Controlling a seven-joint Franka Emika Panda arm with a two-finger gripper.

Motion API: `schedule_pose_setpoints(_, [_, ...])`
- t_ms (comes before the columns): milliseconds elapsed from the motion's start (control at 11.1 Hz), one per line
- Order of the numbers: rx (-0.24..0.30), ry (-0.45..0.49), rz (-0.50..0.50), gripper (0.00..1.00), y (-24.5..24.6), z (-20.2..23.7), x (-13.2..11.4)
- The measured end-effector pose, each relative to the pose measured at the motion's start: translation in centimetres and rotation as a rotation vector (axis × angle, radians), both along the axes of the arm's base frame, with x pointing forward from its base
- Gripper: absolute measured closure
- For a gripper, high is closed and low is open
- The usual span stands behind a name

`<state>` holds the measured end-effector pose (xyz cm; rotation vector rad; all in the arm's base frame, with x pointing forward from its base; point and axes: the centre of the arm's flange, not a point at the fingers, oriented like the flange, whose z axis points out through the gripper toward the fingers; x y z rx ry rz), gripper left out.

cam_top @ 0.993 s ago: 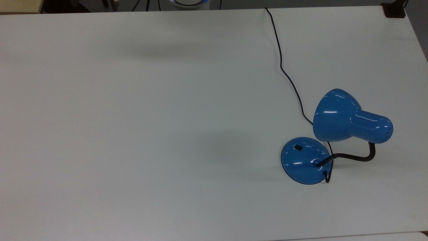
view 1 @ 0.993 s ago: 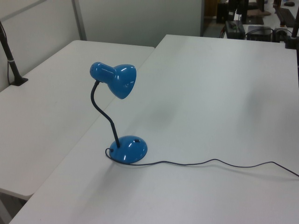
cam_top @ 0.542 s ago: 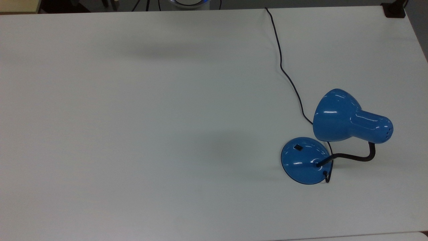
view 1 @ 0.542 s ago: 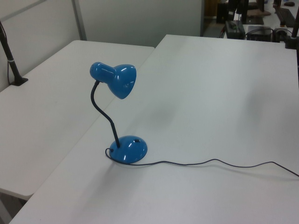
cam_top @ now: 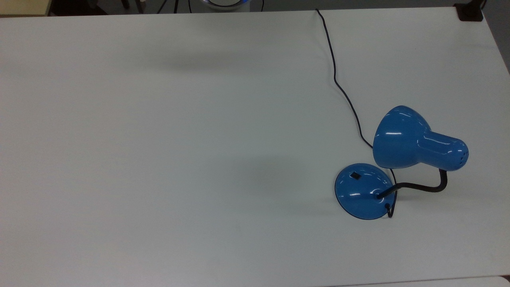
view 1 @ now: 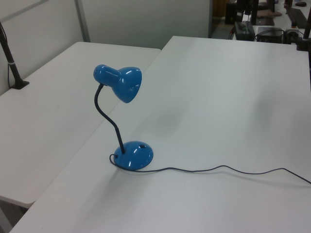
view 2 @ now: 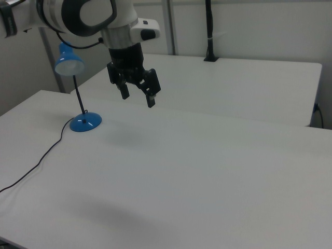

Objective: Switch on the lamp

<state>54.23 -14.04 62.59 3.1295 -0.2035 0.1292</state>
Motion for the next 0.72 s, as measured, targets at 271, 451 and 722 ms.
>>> schedule_pose_setpoints(271, [0.000, 0.000, 0.000, 0.00, -0.02, -0.01, 0.00])
schedule_pose_setpoints(451, [-0.004, 0.005, 0.003, 0.00, 0.07, -0.18, 0.11])
schedule_pose_setpoints(722, [-0.009, 0.007, 0.006, 0.00, 0.21, -0.23, 0.17])
